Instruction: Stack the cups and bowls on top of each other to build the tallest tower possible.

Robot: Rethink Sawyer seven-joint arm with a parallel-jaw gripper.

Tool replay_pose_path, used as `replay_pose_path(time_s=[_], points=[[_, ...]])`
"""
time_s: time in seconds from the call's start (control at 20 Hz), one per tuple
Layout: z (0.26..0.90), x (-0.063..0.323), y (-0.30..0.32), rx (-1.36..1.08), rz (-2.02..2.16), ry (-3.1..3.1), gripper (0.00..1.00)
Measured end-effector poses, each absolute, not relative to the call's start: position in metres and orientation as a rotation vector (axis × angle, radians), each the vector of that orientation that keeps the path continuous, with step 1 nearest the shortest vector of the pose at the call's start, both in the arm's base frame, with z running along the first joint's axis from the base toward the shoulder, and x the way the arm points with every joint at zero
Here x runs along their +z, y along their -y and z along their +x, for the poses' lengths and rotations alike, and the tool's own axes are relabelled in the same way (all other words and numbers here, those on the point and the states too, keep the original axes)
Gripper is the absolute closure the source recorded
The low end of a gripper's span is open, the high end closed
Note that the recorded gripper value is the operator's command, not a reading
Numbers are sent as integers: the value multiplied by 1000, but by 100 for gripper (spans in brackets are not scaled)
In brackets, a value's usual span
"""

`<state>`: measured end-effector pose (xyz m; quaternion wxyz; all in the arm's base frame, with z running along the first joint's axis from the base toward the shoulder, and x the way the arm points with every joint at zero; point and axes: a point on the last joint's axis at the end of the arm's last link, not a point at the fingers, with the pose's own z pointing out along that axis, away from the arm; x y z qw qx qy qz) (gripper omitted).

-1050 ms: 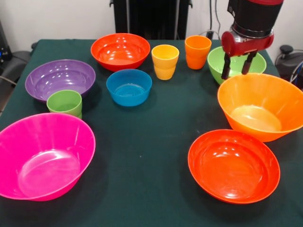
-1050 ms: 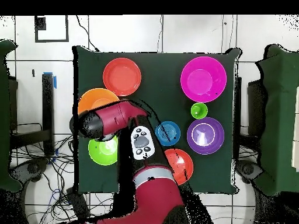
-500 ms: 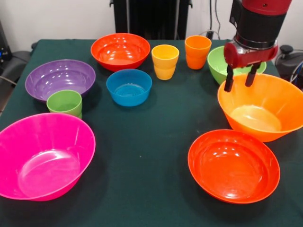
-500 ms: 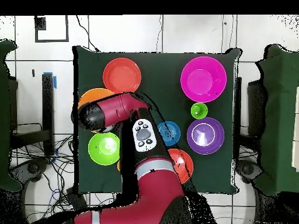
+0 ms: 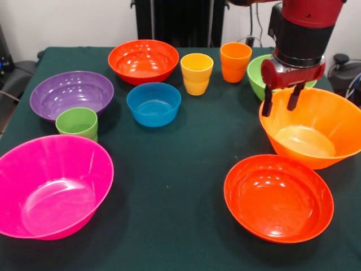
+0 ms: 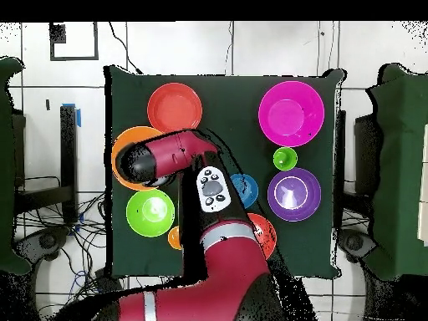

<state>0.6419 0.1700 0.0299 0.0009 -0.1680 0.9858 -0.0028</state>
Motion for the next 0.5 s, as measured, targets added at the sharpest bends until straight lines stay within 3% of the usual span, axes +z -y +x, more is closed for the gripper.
replay_pose_path(time_s=[0.5], points=[[643, 17, -128, -50, -506, -3108, 0]])
